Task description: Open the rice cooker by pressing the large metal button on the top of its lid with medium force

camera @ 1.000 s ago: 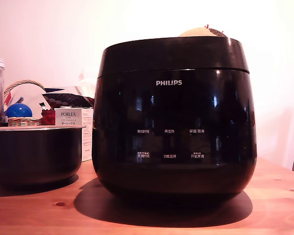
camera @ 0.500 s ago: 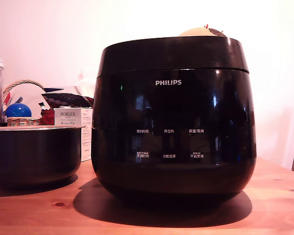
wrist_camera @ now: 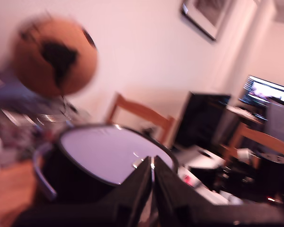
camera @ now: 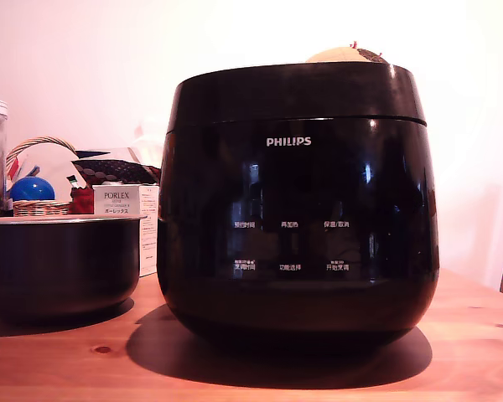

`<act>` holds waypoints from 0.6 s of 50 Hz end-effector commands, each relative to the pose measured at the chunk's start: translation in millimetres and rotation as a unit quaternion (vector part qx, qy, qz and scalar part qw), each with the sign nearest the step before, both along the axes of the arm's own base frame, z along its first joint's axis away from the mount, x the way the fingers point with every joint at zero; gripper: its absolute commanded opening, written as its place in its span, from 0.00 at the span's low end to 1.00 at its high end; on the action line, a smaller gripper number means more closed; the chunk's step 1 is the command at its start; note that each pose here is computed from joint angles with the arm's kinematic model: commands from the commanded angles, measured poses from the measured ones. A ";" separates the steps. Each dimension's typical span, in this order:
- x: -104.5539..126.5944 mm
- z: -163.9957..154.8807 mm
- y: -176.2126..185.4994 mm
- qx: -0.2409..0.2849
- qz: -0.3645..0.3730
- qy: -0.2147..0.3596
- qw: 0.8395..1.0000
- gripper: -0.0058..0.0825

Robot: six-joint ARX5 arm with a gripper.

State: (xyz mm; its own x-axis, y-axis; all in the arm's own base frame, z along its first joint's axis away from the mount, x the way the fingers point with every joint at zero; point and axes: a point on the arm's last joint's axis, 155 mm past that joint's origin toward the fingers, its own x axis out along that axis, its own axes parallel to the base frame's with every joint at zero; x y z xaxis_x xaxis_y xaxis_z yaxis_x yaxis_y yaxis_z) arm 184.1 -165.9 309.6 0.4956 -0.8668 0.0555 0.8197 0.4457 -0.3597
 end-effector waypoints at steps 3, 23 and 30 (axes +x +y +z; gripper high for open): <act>1.0 7.3 -14.0 0.017 -0.033 -0.028 0.999 0.04; 35.3 -31.2 -81.8 0.083 -0.080 -0.050 0.992 0.04; 44.3 -38.9 -102.9 0.105 -0.081 -0.062 0.989 0.04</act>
